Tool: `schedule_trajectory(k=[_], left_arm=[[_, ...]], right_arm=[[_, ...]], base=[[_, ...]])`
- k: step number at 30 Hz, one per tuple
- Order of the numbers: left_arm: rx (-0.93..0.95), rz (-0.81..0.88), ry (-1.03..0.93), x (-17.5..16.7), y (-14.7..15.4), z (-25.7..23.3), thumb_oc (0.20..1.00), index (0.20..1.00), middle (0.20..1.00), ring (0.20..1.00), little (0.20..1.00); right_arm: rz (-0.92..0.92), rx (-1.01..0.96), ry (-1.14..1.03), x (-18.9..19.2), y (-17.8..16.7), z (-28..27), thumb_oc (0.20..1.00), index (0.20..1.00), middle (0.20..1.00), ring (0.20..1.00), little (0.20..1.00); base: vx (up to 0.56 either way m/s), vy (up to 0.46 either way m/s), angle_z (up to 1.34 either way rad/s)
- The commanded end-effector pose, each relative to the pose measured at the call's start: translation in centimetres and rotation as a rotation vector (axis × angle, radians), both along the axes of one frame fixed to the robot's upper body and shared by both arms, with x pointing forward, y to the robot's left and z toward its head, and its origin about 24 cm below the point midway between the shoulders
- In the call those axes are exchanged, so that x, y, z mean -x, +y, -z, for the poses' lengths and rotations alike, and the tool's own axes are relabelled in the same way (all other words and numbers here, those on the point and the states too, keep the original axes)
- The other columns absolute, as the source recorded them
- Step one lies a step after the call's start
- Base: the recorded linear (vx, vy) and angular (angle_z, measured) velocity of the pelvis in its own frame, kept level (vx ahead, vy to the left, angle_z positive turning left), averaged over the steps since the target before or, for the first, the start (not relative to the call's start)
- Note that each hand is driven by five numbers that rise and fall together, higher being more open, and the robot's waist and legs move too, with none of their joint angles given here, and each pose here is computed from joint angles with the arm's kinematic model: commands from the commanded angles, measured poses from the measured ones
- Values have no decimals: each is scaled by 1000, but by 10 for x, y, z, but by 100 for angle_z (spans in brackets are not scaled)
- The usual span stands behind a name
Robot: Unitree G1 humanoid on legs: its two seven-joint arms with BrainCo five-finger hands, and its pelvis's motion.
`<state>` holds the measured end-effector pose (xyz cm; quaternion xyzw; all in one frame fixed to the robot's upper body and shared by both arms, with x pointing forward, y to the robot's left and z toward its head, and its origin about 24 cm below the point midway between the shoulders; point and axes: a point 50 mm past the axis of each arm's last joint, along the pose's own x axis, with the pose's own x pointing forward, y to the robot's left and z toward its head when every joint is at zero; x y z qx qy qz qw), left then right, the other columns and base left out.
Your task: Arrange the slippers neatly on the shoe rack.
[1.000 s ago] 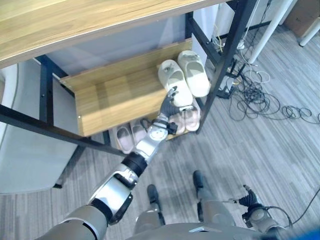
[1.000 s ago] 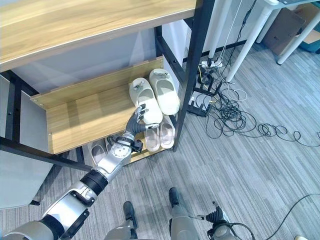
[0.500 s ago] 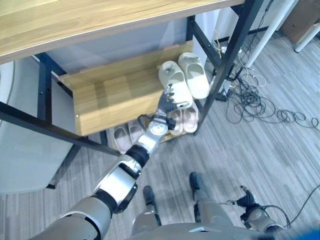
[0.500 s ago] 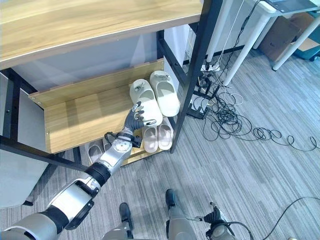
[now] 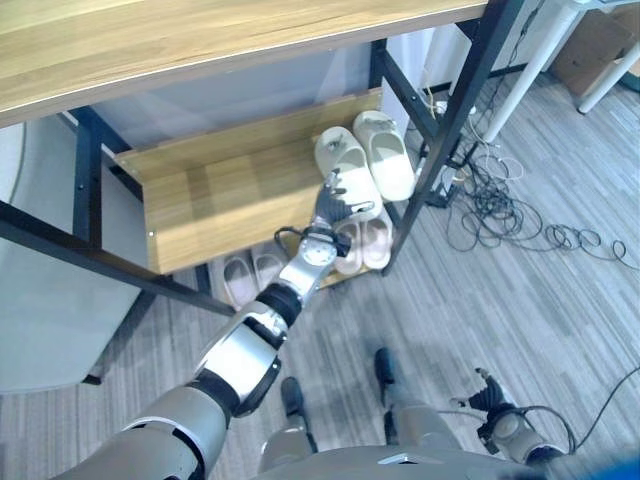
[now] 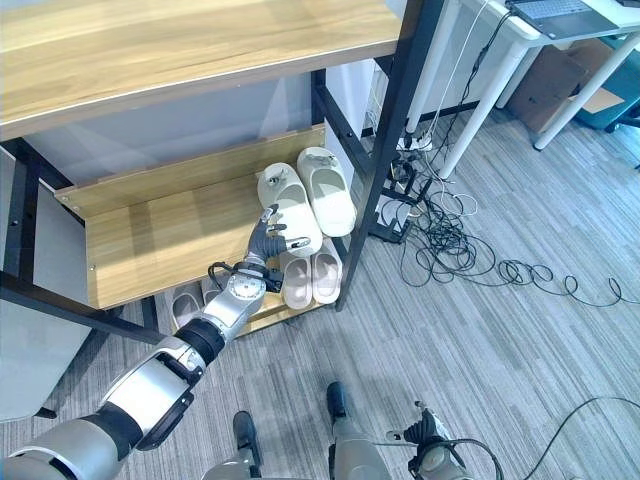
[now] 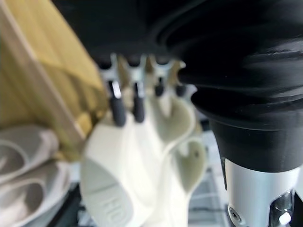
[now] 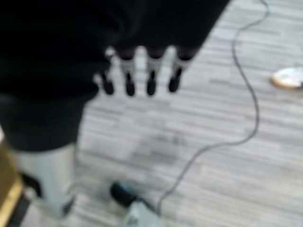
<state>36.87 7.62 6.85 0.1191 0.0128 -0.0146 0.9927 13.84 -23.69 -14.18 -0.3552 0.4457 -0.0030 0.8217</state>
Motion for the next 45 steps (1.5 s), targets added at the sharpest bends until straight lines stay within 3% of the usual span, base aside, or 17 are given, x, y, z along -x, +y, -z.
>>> schedule_trajectory(k=[1,27,35,45], left_arm=[[52,25,-1,-8,-22,-17,1000,1000,1000,1000,1000],[80,-10,-129,-22,-25,-59,1000,1000,1000,1000,1000],[179,40,-233,-11,-33,-72,1000,1000,1000,1000,1000],[162,116,-309,4,-23,-73,1000,1000,1000,1000,1000]], right_arm=[[-22,51,-75,-26,-10,-13,1000,1000,1000,1000,1000],[-53,61,-65,-28,-8,-13,1000,1000,1000,1000,1000],[-9,37,-56,-21,-7,-10,1000,1000,1000,1000,1000],[35,-3,-54,-18,-3,-7,1000,1000,1000,1000,1000]], base=[[0,0,0],[0,0,0],[0,0,0],[-1,1,0]])
